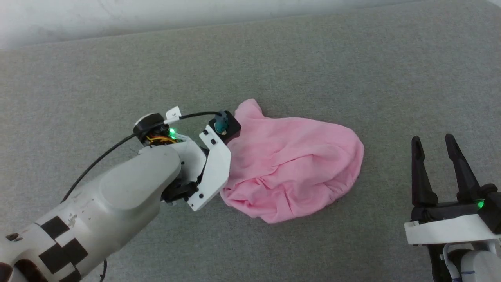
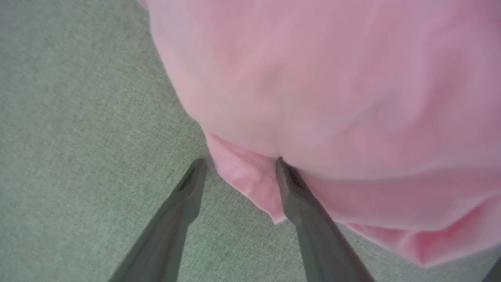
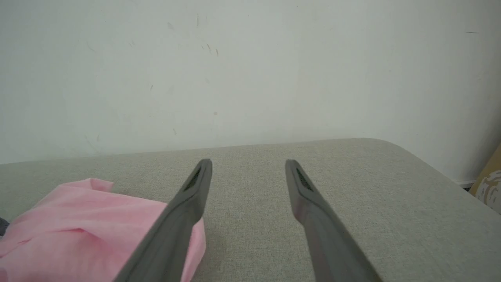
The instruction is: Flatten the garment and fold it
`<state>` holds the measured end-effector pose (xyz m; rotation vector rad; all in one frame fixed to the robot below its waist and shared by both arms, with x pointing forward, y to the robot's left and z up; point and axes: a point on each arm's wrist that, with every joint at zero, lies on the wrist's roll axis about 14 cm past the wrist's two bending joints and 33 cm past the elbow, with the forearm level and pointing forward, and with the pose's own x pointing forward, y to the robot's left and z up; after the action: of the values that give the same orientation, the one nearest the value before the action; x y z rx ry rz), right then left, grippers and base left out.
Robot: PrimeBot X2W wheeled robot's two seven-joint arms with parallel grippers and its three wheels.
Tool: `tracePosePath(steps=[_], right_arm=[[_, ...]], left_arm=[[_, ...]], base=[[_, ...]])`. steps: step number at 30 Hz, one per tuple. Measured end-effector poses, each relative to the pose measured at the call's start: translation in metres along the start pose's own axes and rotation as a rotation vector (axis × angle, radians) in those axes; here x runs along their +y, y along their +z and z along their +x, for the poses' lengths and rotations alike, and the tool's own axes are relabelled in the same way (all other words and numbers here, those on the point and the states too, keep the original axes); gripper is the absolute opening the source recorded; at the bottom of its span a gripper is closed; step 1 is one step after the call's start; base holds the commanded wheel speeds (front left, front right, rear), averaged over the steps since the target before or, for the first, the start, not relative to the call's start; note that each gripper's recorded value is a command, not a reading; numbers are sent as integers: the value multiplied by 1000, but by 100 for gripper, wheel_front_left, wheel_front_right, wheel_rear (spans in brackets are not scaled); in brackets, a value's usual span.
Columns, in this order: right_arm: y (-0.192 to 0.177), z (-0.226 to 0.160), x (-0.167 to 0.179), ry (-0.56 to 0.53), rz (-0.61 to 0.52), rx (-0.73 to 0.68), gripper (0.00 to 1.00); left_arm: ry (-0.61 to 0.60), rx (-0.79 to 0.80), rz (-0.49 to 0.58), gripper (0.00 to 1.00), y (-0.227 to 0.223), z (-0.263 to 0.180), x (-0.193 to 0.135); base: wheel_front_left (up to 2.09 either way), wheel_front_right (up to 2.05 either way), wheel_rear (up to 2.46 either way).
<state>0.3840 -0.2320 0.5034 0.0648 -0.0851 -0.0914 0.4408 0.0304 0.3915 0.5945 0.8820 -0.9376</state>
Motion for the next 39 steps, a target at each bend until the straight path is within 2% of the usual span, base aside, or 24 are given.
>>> tracePosePath(steps=[1,3,6,11,14,17,20,22,24,28,31,32,33,39], right_arm=[[0,1,1,2,1,-1,100],[1,2,4,11,5,-6,100],[6,4,9,26,11,-21,100],[9,3,19,55,22,-31,100],[8,1,26,77,26,-29,100],[9,3,34,103,30,-33,100],[10,5,43,129,33,-37,100],[11,6,48,141,35,-41,100],[12,7,51,152,32,-44,100],[13,5,61,183,23,-48,100],[18,5,66,199,4,-61,100],[20,5,68,207,-8,-67,100],[22,5,70,215,-14,-74,100],[66,20,82,244,-79,-217,100]], left_arm=[[-3,-21,0,0,2,-1,-2],[-2,-80,2,0,7,-5,-4],[31,-259,-47,0,29,-25,8],[223,-515,-140,0,43,-82,59],[343,-586,-249,0,19,-110,79],[451,-540,-347,0,-35,-122,85],[488,-453,-458,0,-89,-117,67],[469,-408,-524,0,-114,-109,45],[441,-346,-546,0,-136,-99,23],[383,-294,-611,0,-155,-84,-11],[382,-301,-624,0,-155,-84,-16],[393,-321,-624,73,-153,-85,-14],[411,-347,-626,100,-149,-87,-12],[618,-587,-601,100,-123,-128,24]], base=[[0,0,0],[0,0,0],[0,0,0],[0,0,0],[0,0,0],[0,0,0],[0,0,0],[0,0,0],[0,0,0],[0,0,0],[0,0,0],[0,0,0],[0,0,0],[0,0,0]])
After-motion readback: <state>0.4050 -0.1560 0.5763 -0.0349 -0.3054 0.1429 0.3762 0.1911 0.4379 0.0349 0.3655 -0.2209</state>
